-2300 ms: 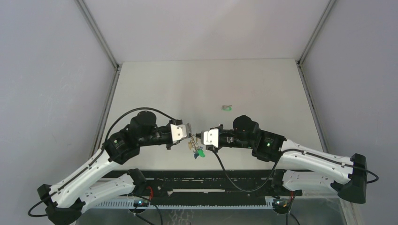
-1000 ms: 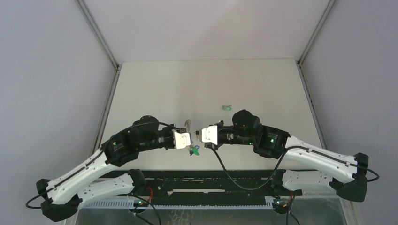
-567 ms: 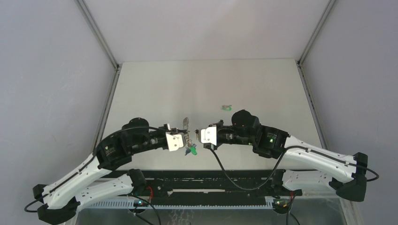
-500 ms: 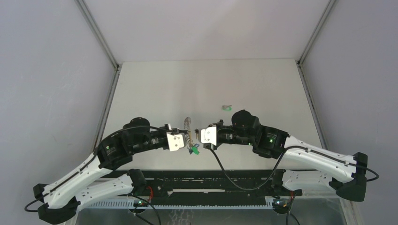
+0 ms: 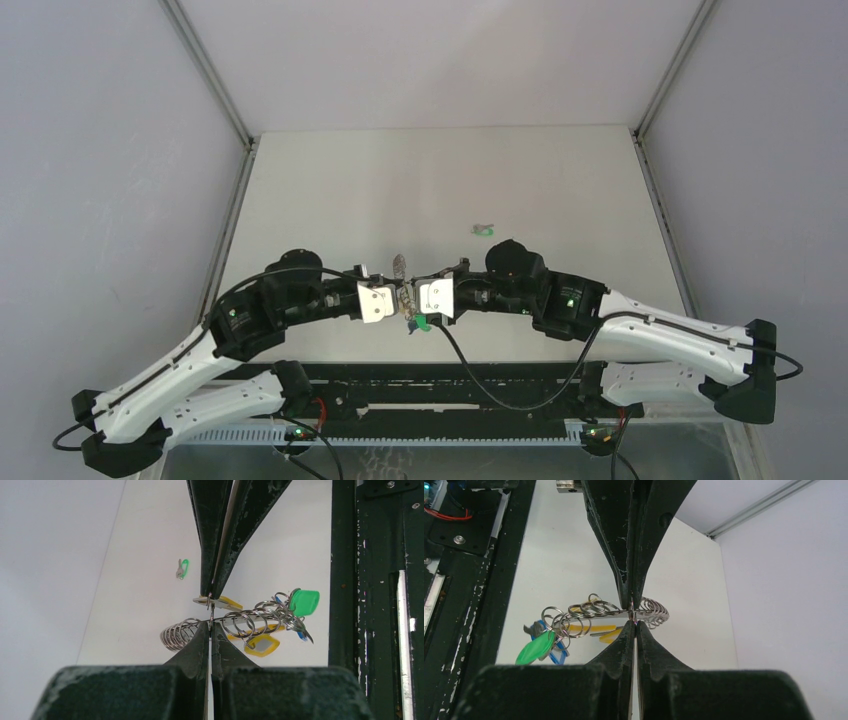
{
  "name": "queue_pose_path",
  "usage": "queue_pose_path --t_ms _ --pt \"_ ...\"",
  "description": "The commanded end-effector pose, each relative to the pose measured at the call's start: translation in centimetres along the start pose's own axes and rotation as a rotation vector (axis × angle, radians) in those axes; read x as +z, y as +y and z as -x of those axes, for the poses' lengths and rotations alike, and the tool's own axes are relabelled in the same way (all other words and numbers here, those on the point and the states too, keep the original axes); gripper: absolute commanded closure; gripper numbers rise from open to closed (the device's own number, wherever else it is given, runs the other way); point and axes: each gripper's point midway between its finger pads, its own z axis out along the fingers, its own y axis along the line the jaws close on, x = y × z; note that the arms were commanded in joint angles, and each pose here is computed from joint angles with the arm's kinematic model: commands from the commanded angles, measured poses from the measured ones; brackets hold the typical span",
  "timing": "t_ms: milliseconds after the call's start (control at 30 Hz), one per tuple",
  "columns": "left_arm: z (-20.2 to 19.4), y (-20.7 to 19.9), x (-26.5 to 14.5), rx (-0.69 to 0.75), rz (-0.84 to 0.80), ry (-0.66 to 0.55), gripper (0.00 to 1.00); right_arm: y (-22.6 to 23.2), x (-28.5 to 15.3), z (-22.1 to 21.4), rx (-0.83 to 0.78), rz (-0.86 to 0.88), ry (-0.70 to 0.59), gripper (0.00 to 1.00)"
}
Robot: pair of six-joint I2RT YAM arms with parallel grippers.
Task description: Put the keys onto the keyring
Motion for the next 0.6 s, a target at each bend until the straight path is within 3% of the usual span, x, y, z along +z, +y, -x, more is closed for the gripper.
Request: queue_pose_path --t_ms 0,567 --pt "1.0 0.24 0.35 0.011 0.014 -0.059 1.0 -0.64 0.1 0.5 -0.015 -0.038 -0.007 1.0" --pt "0.39 0.6 0.31 0.005 0.045 -0.038 1.0 -0.44 -0.26 0.66 -0.008 -0.046 0.002 1.0"
